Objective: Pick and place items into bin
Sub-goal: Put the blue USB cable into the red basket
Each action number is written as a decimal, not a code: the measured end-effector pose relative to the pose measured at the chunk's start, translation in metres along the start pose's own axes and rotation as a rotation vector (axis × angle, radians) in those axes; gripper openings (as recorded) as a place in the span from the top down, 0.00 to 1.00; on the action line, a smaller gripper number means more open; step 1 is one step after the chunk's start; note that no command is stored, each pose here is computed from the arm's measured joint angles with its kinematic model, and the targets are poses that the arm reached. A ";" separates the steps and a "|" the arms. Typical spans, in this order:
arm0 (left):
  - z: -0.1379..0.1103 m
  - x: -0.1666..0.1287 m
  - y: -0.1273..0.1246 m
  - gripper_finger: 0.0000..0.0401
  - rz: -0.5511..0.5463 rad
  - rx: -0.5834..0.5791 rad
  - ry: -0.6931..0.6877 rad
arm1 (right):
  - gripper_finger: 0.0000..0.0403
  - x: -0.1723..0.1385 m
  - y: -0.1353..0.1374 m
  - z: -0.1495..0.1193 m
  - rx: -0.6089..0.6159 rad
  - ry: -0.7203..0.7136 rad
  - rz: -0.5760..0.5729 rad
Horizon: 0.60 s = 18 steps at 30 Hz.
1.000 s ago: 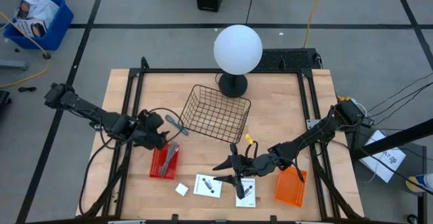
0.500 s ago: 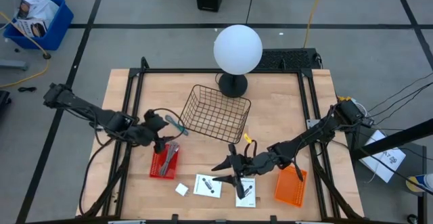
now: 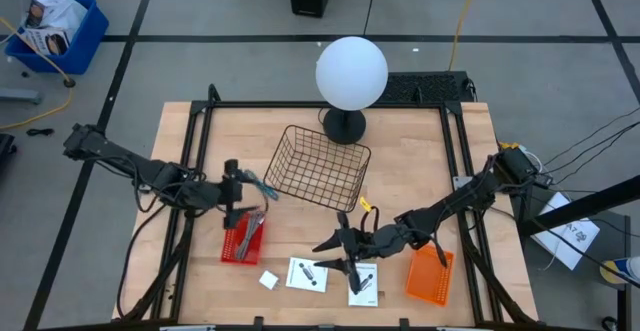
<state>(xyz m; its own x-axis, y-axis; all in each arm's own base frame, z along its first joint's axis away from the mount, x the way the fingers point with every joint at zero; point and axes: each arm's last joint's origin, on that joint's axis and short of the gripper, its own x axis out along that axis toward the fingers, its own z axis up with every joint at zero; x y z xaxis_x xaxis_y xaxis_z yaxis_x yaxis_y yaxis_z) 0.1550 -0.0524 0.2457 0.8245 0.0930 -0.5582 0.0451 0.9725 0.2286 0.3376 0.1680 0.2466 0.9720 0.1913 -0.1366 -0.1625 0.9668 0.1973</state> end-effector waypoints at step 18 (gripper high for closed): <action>0.025 -0.005 0.050 0.22 -0.051 -0.087 0.456 | 0.65 0.001 -0.002 0.001 0.008 -0.002 -0.005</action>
<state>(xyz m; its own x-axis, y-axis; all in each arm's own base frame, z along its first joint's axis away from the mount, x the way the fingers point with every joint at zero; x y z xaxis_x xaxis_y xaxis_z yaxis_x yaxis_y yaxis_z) 0.1671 -0.0091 0.2798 0.4893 0.1105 -0.8651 0.0156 0.9907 0.1353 0.3386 0.1661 0.2467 0.9731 0.1863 -0.1354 -0.1565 0.9662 0.2049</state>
